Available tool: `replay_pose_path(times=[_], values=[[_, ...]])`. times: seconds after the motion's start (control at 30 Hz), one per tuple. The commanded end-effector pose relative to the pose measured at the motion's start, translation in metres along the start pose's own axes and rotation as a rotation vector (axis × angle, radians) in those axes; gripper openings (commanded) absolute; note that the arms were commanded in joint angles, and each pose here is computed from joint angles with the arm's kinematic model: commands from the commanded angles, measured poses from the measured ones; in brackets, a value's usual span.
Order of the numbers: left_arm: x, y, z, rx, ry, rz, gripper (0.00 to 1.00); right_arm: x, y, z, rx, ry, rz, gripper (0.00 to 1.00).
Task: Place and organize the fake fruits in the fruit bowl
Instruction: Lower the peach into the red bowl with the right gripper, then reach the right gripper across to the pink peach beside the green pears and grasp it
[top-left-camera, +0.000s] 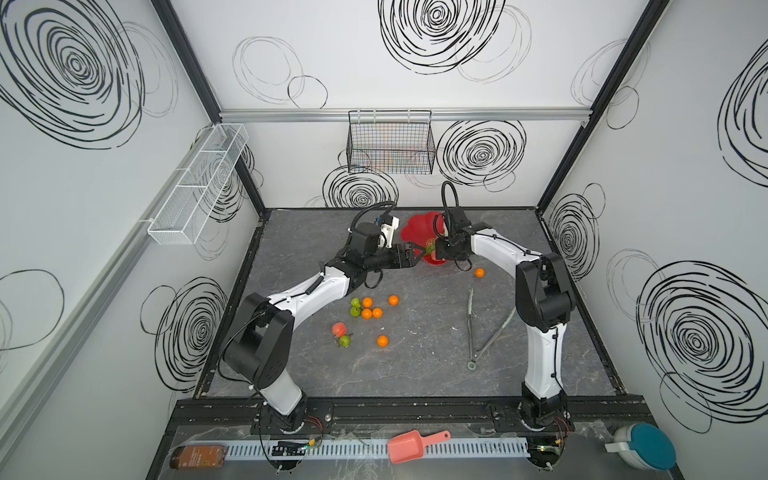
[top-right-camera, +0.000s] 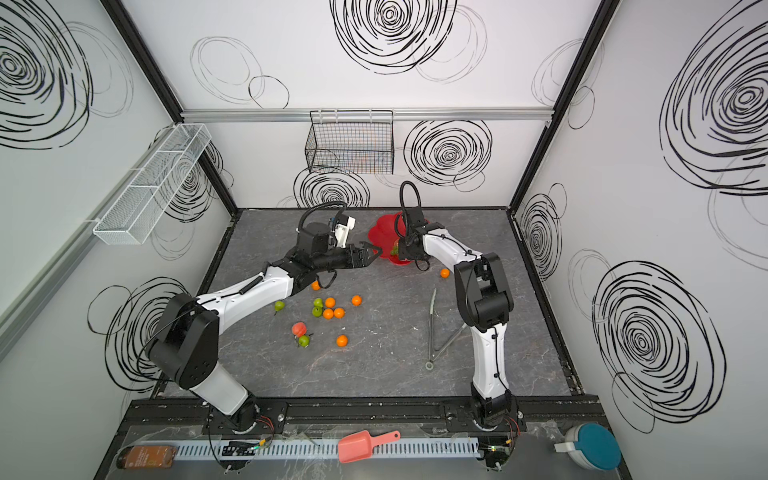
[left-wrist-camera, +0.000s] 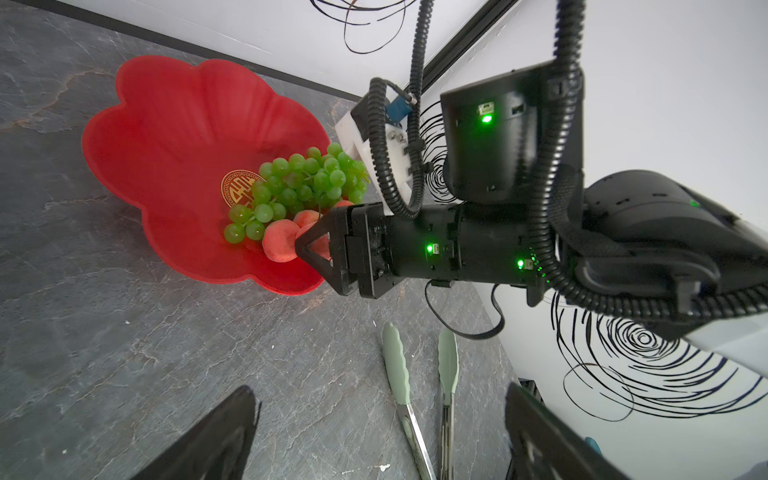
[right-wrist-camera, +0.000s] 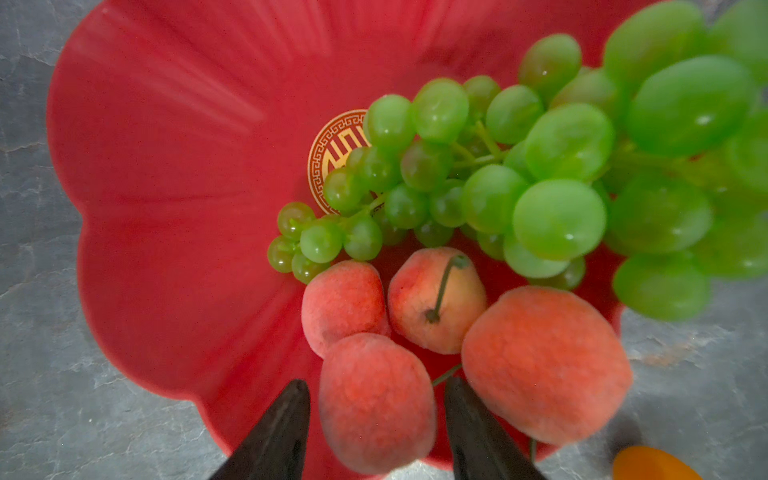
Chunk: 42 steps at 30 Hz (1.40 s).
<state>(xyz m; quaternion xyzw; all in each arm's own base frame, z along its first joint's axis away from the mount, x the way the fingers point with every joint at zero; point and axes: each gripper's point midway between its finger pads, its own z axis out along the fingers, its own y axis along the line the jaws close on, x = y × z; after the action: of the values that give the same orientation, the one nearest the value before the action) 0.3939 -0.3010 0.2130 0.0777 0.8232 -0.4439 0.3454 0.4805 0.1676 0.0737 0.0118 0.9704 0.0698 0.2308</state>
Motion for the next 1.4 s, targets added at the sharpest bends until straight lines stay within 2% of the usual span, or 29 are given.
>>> replay_pose_path(times=[0.0,0.33,0.6,0.83,1.37], values=[[-0.011,-0.009,-0.006,0.018,-0.041,0.037,0.96,-0.015,0.006,-0.030,-0.012,-0.050,0.005,0.57],[-0.020,-0.018,-0.034,-0.047,-0.076,0.075,0.96,-0.004,0.025,-0.070,-0.103,-0.134,-0.008,0.57],[-0.003,-0.016,-0.056,-0.064,-0.063,0.012,0.96,0.018,0.040,-0.082,-0.171,-0.159,-0.018,0.57],[0.018,0.005,-0.082,-0.123,-0.044,-0.049,0.96,0.035,0.066,-0.088,-0.196,-0.165,-0.052,0.57],[0.052,0.069,-0.166,-0.264,-0.104,-0.175,0.96,0.089,0.141,-0.071,-0.255,-0.080,-0.179,0.58]])
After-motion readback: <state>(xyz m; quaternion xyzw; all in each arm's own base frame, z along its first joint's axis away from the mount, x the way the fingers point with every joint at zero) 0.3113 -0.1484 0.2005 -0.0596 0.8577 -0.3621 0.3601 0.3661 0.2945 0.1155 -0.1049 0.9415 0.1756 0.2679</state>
